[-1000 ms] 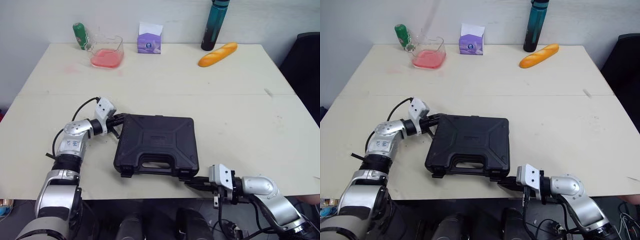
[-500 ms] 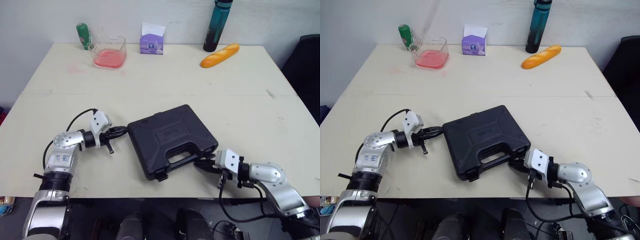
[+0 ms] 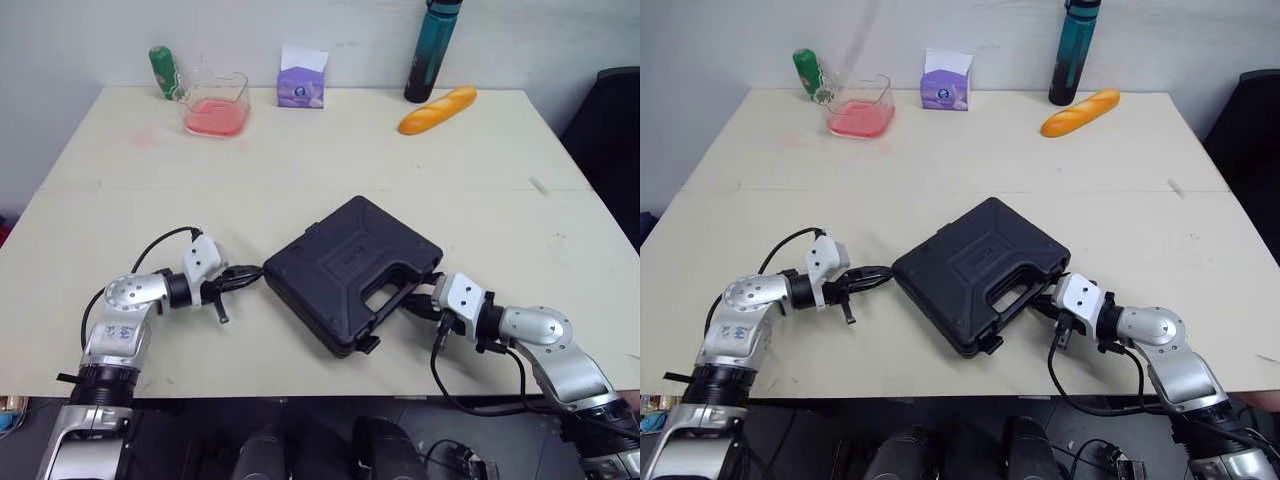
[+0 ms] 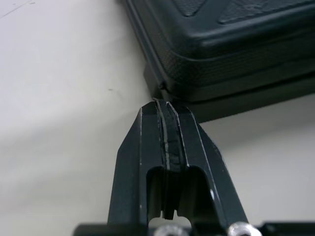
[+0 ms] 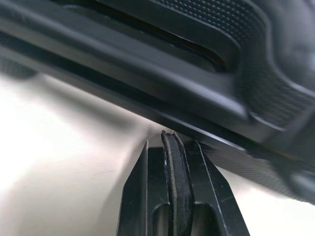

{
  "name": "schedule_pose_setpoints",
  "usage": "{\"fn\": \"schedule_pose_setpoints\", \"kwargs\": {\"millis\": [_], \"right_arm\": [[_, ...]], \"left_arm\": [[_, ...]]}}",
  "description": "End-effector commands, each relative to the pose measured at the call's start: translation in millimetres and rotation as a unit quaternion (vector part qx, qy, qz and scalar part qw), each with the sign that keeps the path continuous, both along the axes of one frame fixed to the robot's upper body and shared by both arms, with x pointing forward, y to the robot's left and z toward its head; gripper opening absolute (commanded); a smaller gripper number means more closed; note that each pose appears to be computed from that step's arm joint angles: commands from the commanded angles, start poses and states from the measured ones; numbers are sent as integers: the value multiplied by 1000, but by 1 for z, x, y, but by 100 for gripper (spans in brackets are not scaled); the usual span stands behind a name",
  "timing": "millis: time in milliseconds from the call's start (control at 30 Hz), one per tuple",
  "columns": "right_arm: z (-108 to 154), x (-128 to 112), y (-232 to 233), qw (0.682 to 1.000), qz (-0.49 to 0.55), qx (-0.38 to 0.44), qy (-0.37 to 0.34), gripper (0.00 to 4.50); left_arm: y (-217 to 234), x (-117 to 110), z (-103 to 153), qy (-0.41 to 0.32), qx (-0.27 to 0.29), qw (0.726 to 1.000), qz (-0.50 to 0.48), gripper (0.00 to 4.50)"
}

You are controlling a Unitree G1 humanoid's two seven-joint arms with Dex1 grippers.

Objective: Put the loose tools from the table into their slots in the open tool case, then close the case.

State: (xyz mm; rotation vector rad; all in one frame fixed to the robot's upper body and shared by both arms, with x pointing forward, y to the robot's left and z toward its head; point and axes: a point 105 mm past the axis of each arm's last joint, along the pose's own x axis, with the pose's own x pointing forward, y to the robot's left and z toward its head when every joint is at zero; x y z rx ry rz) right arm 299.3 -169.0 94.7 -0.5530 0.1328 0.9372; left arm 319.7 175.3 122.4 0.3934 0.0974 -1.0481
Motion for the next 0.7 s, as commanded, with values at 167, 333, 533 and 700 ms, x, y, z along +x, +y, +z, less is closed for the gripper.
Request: {"fn": "schedule_pose_setpoints", "kwargs": {"millis": [167, 333, 533, 700], "right_arm": [[10, -9, -33, 996, -78, 38, 7, 10], [21, -13, -51, 988, -135, 80, -3, 10], [26, -18, -52, 975, -161, 154, -3, 10], [19, -19, -52, 971, -176, 165, 6, 10]], "left_arm": [[-24, -36, 52, -2, 43, 992, -119, 0], [-80, -38, 100, -24, -52, 978, -200, 0], [-143, -25, 102, -37, -32, 966, -255, 0], [-188, 8, 93, -50, -10, 973, -225, 0]]}}
